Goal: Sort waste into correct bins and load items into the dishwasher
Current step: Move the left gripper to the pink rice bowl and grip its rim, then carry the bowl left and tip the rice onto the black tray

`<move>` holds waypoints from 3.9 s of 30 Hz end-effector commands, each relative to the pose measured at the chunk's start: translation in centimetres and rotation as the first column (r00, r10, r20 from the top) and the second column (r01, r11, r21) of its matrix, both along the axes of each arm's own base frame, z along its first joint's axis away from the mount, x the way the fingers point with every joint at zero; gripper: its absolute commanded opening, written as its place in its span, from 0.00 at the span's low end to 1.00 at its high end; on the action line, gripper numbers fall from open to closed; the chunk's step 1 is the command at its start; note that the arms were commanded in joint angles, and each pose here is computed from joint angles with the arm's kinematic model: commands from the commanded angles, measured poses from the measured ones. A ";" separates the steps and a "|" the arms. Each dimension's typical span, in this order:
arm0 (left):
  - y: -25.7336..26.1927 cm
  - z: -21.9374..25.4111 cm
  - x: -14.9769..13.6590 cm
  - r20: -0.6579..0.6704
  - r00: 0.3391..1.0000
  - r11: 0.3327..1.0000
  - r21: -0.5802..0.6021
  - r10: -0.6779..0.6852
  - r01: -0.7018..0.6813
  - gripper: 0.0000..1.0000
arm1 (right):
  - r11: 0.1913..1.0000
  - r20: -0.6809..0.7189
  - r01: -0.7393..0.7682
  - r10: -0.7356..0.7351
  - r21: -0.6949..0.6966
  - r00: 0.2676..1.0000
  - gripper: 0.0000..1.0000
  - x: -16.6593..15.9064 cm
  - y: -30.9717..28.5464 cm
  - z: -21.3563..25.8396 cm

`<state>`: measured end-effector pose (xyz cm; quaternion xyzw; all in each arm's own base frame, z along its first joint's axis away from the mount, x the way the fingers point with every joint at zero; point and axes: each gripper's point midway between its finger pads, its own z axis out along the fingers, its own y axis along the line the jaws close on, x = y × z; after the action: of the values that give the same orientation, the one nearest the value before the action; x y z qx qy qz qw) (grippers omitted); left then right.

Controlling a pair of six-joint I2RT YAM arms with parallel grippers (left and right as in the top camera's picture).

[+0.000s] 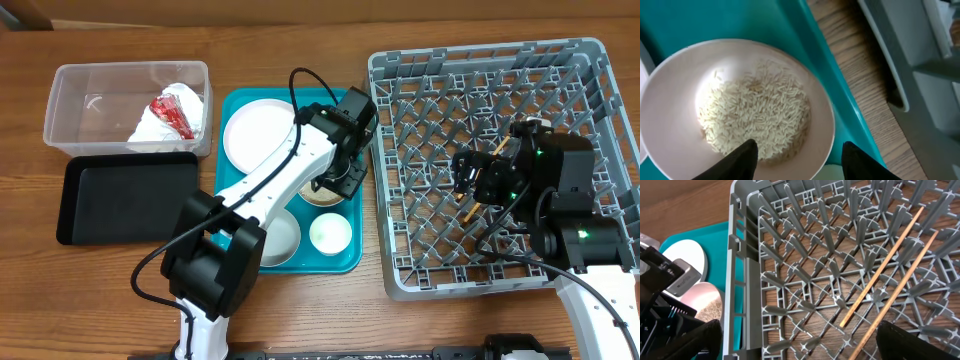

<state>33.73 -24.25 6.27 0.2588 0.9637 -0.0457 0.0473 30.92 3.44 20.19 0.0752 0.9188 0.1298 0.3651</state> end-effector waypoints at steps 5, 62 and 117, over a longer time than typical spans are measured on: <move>0.6 -0.7 -0.1 0.019 0.970 0.969 0.063 -0.240 0.239 0.58 | 1.000 0.034 -0.007 0.007 0.009 0.999 1.00 0.4 0.3 1.3; 21.2 17.2 -1.9 -0.165 0.873 0.785 -0.384 0.459 -0.486 0.04 | 1.000 0.079 -0.010 0.009 0.011 0.997 1.00 1.1 0.3 2.1; 38.7 13.6 0.5 -0.574 0.576 -0.371 -0.818 0.582 -0.440 0.04 | 0.999 0.048 -0.024 0.023 0.024 0.999 1.00 0.6 0.7 1.6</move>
<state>33.92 14.67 16.29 -0.3629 0.6141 -0.6567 0.2449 31.12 3.87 20.53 0.0706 0.9153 0.1426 0.3701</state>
